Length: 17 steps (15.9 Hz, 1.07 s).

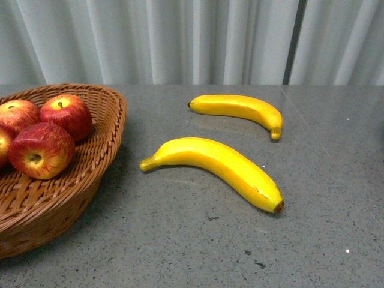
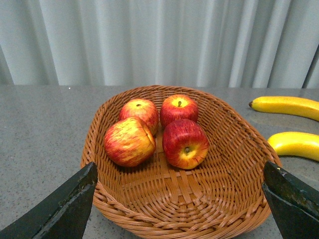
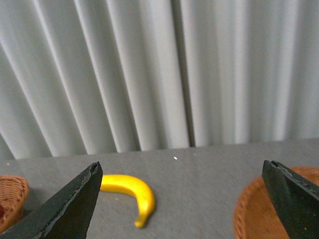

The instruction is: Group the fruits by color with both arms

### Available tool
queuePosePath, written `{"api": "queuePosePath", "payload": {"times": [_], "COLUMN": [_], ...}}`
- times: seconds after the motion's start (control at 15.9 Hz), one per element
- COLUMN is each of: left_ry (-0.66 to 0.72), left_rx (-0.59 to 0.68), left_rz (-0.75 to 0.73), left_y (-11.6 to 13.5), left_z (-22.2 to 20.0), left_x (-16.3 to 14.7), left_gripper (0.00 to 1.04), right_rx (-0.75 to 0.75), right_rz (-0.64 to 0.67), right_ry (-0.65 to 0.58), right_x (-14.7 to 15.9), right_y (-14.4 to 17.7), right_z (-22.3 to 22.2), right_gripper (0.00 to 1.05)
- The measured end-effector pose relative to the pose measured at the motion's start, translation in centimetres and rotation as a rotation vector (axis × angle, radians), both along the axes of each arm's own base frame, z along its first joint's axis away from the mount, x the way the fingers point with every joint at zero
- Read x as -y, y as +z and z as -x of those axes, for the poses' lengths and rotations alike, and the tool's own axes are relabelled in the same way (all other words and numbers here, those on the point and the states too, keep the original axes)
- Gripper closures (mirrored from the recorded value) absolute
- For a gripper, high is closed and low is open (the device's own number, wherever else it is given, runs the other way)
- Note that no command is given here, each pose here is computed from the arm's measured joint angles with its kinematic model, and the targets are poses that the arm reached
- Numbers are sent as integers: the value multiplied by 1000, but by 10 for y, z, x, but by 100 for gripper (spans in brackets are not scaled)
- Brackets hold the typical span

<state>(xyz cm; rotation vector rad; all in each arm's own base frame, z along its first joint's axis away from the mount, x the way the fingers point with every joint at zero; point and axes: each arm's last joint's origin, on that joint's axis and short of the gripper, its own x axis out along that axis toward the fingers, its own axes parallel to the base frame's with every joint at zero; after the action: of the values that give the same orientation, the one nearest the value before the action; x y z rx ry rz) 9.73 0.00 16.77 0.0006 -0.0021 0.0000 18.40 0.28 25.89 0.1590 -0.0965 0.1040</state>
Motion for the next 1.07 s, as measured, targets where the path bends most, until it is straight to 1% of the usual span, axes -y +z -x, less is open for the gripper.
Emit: {"api": "queuePosePath", "payload": {"times": [0.06,0.13,0.25,0.31,0.38,0.57,0.63,0.75,0.94,1.07], "left_ry": [0,0,0,0,0,0,0,0,0,0], "left_rx": [0,0,0,0,0,0,0,0,0,0], "left_rz": [0,0,0,0,0,0,0,0,0,0], "left_y": [0,0,0,0,0,0,0,0,0,0], "left_z": [0,0,0,0,0,0,0,0,0,0], "left_x": [0,0,0,0,0,0,0,0,0,0], "left_gripper": [7,7,7,7,7,7,7,7,7,7], "right_rx": [16,-1,-87,-172,-281,-505,-549,-600,-634,-670], "right_rz": [2,5,62,104,149,275,315,393,504,574], "right_ry": [67,135,269,349,420,530,550,573,574,581], "right_x": [-11,-25,-68,-95,-120,-170,-181,-192,-191,-185], "right_y": [17,26,28,17,-1,-51,-65,-81,-99,-111], "right_z": [-28,-51,-99,-118,-131,-146,-146,-146,-150,-153], "right_gripper": [7,7,7,7,7,7,7,7,7,7]}}
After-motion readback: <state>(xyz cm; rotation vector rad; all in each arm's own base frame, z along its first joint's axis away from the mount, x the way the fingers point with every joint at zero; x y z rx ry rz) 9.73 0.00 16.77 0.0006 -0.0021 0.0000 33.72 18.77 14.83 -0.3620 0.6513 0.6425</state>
